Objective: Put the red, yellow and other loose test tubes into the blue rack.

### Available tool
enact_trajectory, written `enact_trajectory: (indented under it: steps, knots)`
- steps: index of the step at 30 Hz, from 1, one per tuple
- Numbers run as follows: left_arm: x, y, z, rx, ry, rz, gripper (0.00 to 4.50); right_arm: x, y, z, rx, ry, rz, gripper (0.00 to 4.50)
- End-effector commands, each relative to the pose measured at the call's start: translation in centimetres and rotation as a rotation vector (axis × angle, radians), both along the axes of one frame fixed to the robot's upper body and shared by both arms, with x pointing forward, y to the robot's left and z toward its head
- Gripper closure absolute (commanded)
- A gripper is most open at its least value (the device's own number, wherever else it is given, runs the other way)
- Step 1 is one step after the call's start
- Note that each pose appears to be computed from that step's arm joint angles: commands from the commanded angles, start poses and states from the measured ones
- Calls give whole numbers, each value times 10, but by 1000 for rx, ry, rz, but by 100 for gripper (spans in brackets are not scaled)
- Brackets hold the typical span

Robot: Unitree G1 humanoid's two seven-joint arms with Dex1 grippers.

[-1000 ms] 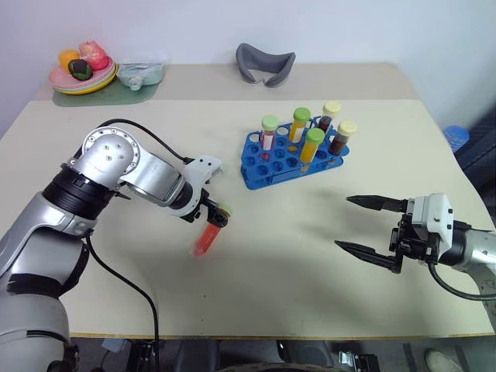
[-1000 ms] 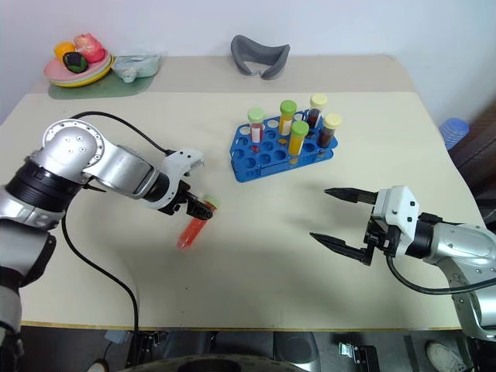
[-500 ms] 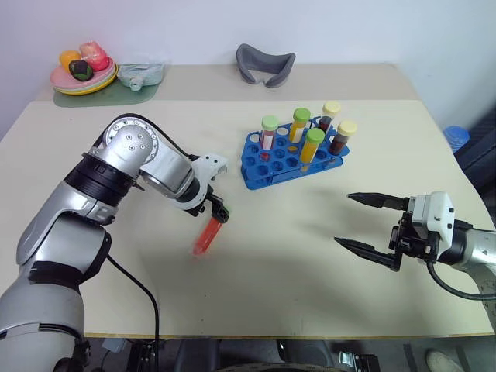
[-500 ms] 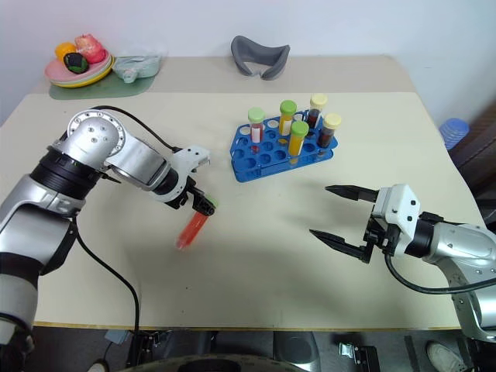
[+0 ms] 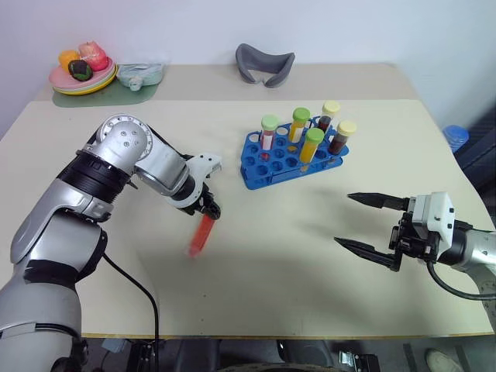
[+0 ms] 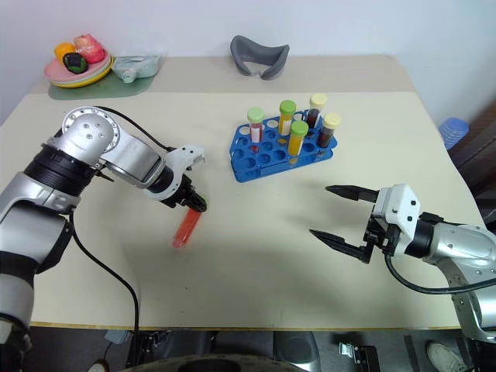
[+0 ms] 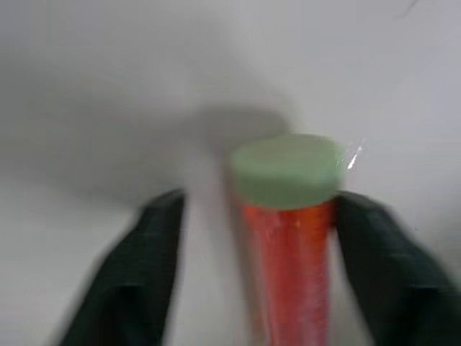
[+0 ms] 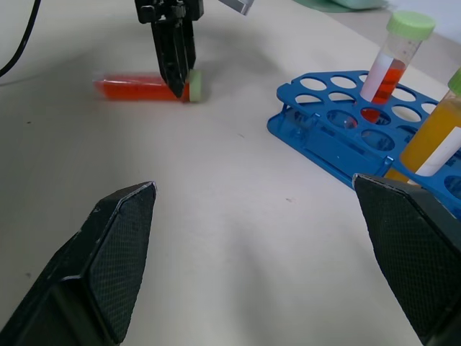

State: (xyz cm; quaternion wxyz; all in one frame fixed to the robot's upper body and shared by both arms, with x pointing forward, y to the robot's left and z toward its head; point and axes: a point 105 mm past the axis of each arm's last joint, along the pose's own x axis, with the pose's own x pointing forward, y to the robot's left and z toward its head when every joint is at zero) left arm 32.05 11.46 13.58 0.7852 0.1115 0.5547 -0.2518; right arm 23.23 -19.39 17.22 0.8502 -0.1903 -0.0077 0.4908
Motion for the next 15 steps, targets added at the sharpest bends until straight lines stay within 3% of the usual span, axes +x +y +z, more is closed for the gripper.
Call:
enact_trajectory:
  steps: [1, 9, 15]
  knots:
    - [-1, 1, 9, 0, -12, -17, 332, -3, 5, 11, 1, -46, 23, 0]
    - [-2, -3, 17, -47, -30, -29, 332, -2, 6, 10, 5, -46, 25, 0]
    - [0, -13, 44, -227, -120, -43, 332, -1, 7, 13, 15, -49, 26, 0]
